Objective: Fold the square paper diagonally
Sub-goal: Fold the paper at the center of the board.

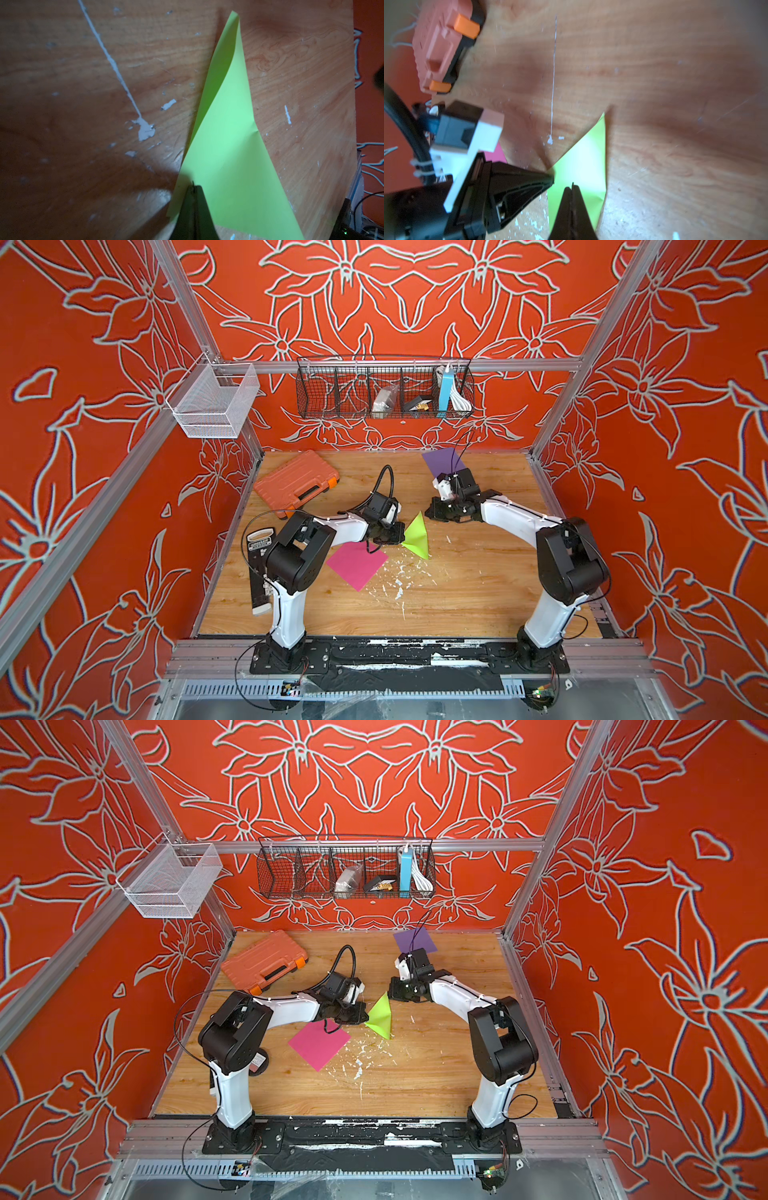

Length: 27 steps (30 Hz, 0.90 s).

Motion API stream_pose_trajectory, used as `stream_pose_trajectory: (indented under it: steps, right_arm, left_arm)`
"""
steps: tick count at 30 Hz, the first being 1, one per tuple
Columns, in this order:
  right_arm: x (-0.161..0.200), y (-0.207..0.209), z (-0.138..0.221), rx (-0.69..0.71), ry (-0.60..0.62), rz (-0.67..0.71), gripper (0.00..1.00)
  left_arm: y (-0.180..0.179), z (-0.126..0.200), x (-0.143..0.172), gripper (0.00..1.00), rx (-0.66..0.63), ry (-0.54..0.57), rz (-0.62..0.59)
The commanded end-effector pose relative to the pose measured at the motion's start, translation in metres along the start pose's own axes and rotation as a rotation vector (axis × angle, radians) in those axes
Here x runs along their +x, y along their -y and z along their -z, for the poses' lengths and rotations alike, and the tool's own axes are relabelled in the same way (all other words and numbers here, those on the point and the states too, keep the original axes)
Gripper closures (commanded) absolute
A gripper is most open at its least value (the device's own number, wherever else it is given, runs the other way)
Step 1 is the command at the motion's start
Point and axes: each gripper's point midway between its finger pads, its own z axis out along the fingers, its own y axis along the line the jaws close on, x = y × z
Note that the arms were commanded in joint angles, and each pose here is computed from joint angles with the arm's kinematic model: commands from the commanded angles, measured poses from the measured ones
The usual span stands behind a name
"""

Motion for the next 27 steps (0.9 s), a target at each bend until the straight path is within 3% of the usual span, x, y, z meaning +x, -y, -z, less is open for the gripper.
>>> stream_pose_trajectory:
  steps: [1,27]
  right_arm:
    - [0.046,0.005,-0.012,0.023,-0.141,-0.009,1.00]
    - [0.083,0.022,-0.049,0.118,-0.200,-0.146,1.00]
  left_arm:
    - [-0.009,-0.006,0.012,1.00,-0.040,-0.044,0.000]
    - [-0.009,-0.008,0.013,1.00,-0.048,-0.047,-0.006]
